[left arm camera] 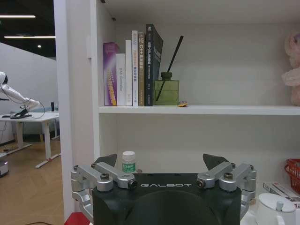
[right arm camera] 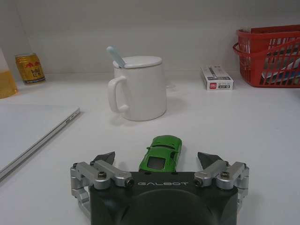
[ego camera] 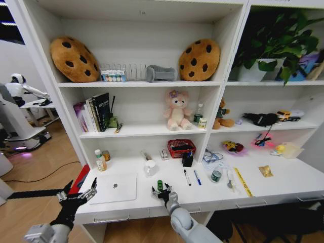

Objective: Organize the objects on the table.

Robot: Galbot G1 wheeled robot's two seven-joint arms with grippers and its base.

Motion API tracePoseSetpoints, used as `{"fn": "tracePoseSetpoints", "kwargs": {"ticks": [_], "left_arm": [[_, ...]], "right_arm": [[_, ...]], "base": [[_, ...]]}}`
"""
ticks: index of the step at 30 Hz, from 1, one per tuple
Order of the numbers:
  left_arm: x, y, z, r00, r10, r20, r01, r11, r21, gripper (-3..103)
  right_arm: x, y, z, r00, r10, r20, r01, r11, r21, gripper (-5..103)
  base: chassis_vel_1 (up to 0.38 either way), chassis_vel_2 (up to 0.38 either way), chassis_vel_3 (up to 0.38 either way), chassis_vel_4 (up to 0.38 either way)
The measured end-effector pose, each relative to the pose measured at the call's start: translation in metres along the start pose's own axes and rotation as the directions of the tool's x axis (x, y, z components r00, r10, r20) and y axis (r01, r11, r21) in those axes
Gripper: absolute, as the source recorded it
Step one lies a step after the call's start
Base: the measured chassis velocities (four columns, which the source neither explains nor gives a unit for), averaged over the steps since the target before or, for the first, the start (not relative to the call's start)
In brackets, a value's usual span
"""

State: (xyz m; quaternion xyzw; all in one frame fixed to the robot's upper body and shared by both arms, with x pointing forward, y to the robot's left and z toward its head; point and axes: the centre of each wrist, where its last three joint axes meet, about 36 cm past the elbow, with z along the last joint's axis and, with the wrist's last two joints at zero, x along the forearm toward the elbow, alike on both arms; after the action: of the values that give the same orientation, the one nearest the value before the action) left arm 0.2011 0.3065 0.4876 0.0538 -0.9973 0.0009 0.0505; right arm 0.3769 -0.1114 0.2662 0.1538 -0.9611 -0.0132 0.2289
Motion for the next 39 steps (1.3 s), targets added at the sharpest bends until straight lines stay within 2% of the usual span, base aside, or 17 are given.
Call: {"fn": "tracePoseSetpoints", "kwargs": {"ticks": [6,11,12,14,15,17,18,20,22,23,24,34,37,39], "left_arm": [[0.000,-0.001,0.001,1.000,0.002,-0.002,-0.002,1.000,0.000,100],[0.000,0.000,0.003,1.000,0.005,0.001,-0.005,1.000,-0.023,100],[0.000,0.000,0.004,1.000,0.007,0.001,-0.007,1.000,-0.024,100],[0.000,-0.001,0.004,1.000,0.007,0.001,-0.007,1.000,-0.024,100],[0.000,-0.001,0.005,1.000,0.006,0.000,-0.006,1.000,-0.022,100],[0.000,-0.001,0.005,1.000,0.005,0.000,-0.005,1.000,-0.022,100],[0.000,-0.001,0.005,1.000,0.005,0.000,-0.005,1.000,-0.022,100],[0.000,-0.001,0.005,1.000,0.005,0.000,-0.005,1.000,-0.022,100],[0.000,-0.001,0.005,1.000,0.004,0.001,-0.004,1.000,-0.022,100],[0.000,-0.001,0.005,1.000,0.004,0.001,-0.004,1.000,-0.022,100],[0.000,-0.001,0.006,1.000,0.002,0.001,-0.002,1.000,-0.020,100],[0.001,-0.002,0.008,1.000,-0.002,-0.002,0.002,1.000,-0.013,100],[0.001,-0.003,0.008,1.000,-0.001,-0.003,0.001,1.000,-0.012,100],[0.001,-0.003,0.008,1.000,0.001,-0.003,-0.001,1.000,-0.012,100]], "right_arm": [[-0.003,0.000,-0.001,1.000,0.013,-0.004,-0.013,1.000,-0.003,96],[-0.007,0.003,-0.002,1.000,0.024,-0.010,-0.024,1.000,-0.003,87],[-0.009,0.004,-0.003,1.000,0.029,-0.012,-0.029,1.000,0.001,80],[-0.010,0.004,-0.003,0.999,0.030,-0.013,-0.030,1.000,0.003,77],[-0.012,0.005,-0.003,0.999,0.031,-0.014,-0.031,1.000,0.005,71],[-0.013,0.005,-0.003,0.999,0.031,-0.015,-0.031,1.000,0.007,71],[-0.014,0.005,-0.003,0.999,0.033,-0.016,-0.033,0.999,0.010,60],[-0.014,0.005,-0.003,0.999,0.035,-0.017,-0.035,0.999,0.012,60],[-0.013,0.005,-0.003,0.999,0.037,-0.022,-0.037,0.999,0.016,49],[-0.013,0.005,-0.003,0.999,0.037,-0.022,-0.037,0.999,0.016,49],[-0.012,0.005,-0.002,0.999,0.038,-0.024,-0.038,0.999,0.017,37],[-0.002,-0.002,-0.003,0.999,0.040,-0.027,-0.040,0.999,0.013,35],[0.005,-0.014,-0.009,1.000,0.023,-0.016,-0.023,1.000,0.011,35],[0.017,-0.033,-0.020,1.000,0.015,0.014,-0.015,1.000,0.018,35]], "base": [[0.000,0.000,0.000,0.000],[0.000,0.000,0.000,0.000],[0.000,0.000,0.000,0.000],[0.000,0.000,0.000,0.000],[0.000,0.000,0.000,0.000],[0.000,0.000,0.000,0.000],[0.000,0.000,0.000,0.000],[0.000,0.000,0.000,0.000],[0.000,0.000,0.000,0.000],[0.000,0.000,0.000,0.000],[0.000,0.000,0.000,0.000],[0.000,0.000,0.000,0.000],[0.000,0.000,0.000,0.000],[0.000,0.000,0.000,0.000]]}}
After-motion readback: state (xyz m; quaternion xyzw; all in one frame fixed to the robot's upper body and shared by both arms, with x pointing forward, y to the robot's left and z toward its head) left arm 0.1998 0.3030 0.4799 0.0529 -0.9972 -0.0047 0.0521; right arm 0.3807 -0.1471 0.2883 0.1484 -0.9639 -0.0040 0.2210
